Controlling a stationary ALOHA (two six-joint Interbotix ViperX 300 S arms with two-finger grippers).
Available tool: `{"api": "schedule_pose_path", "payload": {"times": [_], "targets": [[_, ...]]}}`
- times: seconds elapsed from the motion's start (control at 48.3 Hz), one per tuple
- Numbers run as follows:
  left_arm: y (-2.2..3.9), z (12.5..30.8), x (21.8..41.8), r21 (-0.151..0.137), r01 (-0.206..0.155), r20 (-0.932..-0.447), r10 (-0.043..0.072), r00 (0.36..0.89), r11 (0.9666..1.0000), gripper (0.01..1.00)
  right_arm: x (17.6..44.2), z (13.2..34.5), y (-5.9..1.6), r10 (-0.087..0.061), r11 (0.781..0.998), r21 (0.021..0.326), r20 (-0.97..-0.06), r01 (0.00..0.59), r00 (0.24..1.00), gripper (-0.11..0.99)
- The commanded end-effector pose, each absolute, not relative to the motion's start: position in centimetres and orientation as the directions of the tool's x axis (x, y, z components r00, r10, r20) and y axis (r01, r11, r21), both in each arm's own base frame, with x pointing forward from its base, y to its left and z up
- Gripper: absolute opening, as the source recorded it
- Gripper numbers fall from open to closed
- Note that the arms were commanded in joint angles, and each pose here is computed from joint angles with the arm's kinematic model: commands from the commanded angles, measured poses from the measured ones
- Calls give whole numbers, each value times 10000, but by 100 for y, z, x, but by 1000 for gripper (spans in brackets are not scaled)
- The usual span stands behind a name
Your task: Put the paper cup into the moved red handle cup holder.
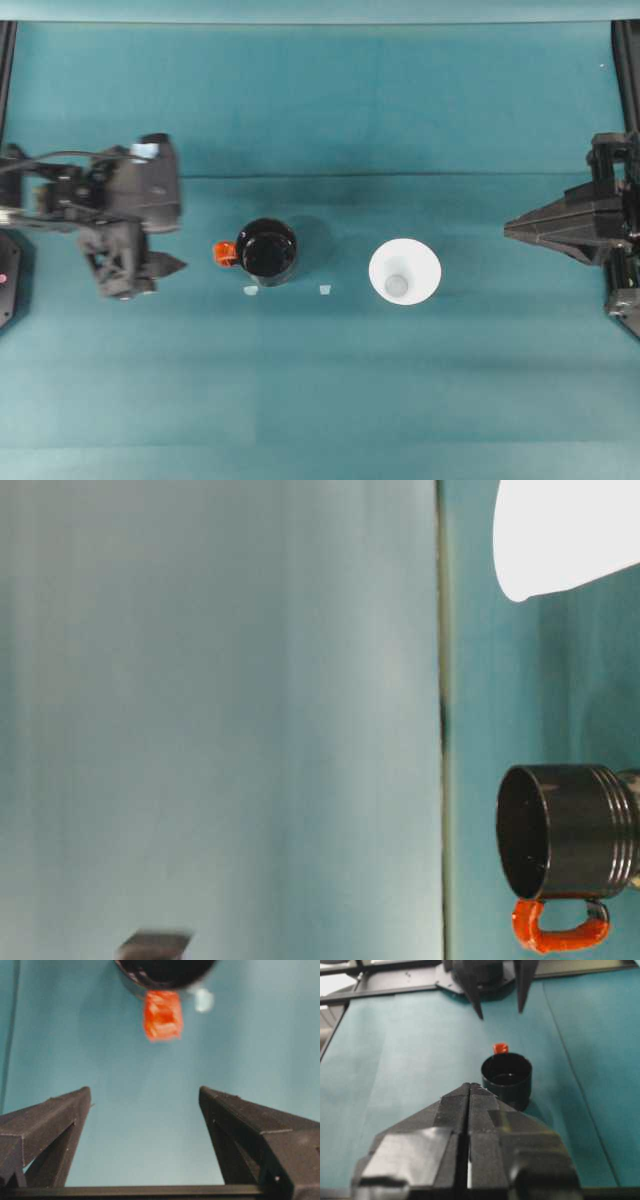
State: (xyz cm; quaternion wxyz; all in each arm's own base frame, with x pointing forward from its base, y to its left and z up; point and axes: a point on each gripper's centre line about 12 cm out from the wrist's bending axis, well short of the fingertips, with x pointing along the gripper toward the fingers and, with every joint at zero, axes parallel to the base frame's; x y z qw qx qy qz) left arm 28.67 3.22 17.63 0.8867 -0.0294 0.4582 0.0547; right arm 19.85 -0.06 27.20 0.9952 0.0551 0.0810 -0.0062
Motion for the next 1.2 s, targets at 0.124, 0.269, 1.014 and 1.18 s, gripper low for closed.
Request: {"api": "schedule_pose_path", "payload": {"times": [0.124, 0.269, 1.014, 1.18], "targets": [[346, 1598, 3131, 43, -1134, -8323, 664, 5504, 9935, 970, 2014, 2805, -10, -50, 9922, 1226, -1422, 226, 9898, -111], [356, 1468, 3229, 52, -1119, -8407, 650, 5376, 9937, 970, 2012, 2797, -10, -50, 9922, 1226, -1452, 230, 9894, -111], [372, 1330, 3390, 2, -1174, -8357, 646, 5454, 9931, 913, 2008, 2769, -9, -47, 9920, 1237, -1649, 254, 9863, -111], [373, 1349, 3399, 15, -1146, -8323, 648, 5506, 9934, 654, 2010, 2766, -9, -47, 9920, 1237, -1664, 256, 9860, -111]]}}
